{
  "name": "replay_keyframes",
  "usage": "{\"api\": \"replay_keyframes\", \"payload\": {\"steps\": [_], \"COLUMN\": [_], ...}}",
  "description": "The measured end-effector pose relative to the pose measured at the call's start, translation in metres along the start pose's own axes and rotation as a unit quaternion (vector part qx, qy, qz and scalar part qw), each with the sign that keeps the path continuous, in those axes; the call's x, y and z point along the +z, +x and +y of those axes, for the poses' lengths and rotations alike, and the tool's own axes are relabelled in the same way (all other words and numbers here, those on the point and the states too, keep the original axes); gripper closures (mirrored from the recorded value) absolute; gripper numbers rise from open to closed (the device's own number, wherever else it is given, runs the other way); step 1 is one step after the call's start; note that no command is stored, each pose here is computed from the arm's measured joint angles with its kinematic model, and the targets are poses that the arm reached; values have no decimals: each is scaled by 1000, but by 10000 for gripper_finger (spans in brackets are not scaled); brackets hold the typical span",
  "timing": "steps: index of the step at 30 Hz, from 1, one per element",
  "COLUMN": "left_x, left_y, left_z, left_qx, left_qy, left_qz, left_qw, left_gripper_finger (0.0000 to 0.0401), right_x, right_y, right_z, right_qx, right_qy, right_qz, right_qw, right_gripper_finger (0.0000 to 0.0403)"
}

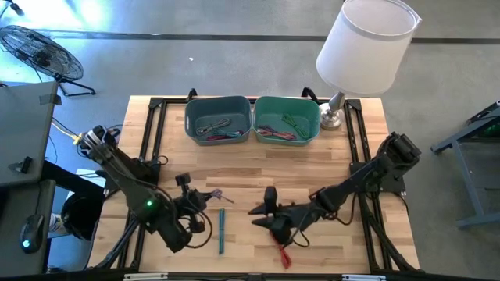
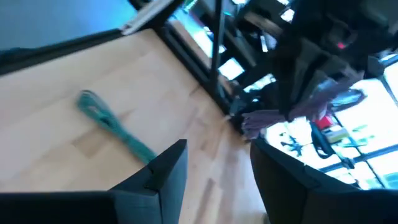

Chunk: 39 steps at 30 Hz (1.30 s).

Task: Pick & Place USB Port
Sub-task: Put the purple USB cable into the green bin

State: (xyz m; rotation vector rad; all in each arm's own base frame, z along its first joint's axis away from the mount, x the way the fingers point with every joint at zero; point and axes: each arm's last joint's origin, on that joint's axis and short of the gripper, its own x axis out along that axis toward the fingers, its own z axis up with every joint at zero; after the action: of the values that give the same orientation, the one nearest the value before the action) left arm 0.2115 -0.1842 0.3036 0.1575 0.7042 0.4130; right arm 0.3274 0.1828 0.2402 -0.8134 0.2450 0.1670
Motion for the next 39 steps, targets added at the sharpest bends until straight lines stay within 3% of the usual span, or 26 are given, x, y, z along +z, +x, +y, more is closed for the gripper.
{"api": "replay_keyframes", "payload": {"steps": [11,19,28,32,39], "left_x": [19,35,51,52,51], "left_y": [-2,6,7,6,7], "left_z": [-6,-13,-18,-18,-19], "left_qx": [13,-34,-84,-87,-89], "left_qy": [53,74,110,125,154], "left_qz": [-94,-111,-149,-152,-153], "left_qw": [994,991,979,977,972], "left_gripper_finger": [398,398,398,398,398], "right_x": [10,14,18,19,25], "right_y": [0,0,-5,-6,-7], "right_z": [-11,-23,-37,-34,-21], "right_qx": [-49,-93,-220,-204,-122], "right_qy": [-82,-66,5,26,16], "right_qz": [-48,-78,-30,-41,-98], "right_qw": [994,990,975,978,988], "right_gripper_finger": [235,235,235,235,235]}}
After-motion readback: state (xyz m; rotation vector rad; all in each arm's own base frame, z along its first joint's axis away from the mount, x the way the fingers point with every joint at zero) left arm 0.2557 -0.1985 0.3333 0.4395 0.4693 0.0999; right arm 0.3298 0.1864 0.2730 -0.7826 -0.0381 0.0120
